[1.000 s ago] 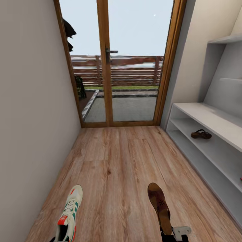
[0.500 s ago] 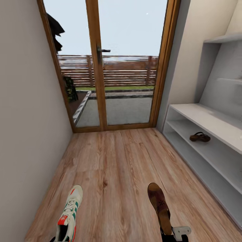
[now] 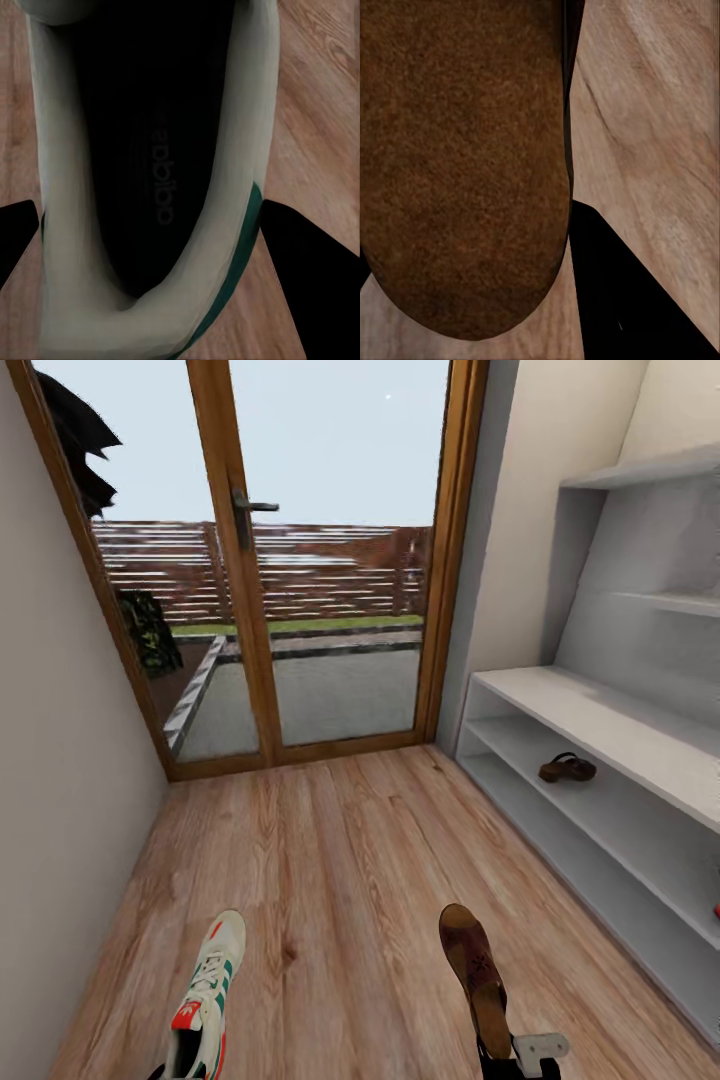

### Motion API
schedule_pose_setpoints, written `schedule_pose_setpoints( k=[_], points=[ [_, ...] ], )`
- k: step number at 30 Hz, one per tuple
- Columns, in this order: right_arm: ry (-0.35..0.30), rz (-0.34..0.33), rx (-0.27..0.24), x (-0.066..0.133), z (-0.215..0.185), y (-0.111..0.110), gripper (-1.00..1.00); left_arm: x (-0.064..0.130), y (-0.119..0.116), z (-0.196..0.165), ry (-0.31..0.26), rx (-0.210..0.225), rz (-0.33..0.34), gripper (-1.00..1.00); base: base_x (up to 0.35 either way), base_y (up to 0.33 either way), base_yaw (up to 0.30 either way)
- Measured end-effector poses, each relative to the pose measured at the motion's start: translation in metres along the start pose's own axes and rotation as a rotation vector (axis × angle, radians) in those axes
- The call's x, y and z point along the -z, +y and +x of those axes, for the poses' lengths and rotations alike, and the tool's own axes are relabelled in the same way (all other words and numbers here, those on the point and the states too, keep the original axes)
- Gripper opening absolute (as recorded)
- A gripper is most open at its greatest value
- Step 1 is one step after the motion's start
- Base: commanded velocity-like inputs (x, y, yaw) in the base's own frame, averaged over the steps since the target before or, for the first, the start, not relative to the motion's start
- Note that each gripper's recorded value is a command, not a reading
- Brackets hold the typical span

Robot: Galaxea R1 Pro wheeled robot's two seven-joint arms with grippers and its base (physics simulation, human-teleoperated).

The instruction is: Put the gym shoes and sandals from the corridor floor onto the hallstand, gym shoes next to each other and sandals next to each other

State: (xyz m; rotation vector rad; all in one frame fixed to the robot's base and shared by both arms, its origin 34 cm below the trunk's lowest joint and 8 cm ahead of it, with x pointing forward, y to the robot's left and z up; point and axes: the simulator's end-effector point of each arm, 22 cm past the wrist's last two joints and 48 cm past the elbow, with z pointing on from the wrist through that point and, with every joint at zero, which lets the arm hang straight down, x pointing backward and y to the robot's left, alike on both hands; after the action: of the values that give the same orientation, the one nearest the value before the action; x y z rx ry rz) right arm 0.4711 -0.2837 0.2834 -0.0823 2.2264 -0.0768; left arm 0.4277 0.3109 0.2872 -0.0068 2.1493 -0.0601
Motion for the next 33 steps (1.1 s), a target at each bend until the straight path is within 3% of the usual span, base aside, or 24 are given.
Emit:
schedule_pose_setpoints(
  k=[14,33],
  points=[
    [0.0,0.0,0.0,0.0,0.0,-0.0001,-1.0,0.0,0.0001,0.0002,0.001,0.0,0.0,-1.0,0.323,0.122,-0.263],
    [0.0,0.0,0.0,0.0,0.0001,0.0,-1.0,0.0,0.0002,0.0002,0.001,0.0,-0.001,-1.0,0.276,0.235,-0.263]
  ],
)
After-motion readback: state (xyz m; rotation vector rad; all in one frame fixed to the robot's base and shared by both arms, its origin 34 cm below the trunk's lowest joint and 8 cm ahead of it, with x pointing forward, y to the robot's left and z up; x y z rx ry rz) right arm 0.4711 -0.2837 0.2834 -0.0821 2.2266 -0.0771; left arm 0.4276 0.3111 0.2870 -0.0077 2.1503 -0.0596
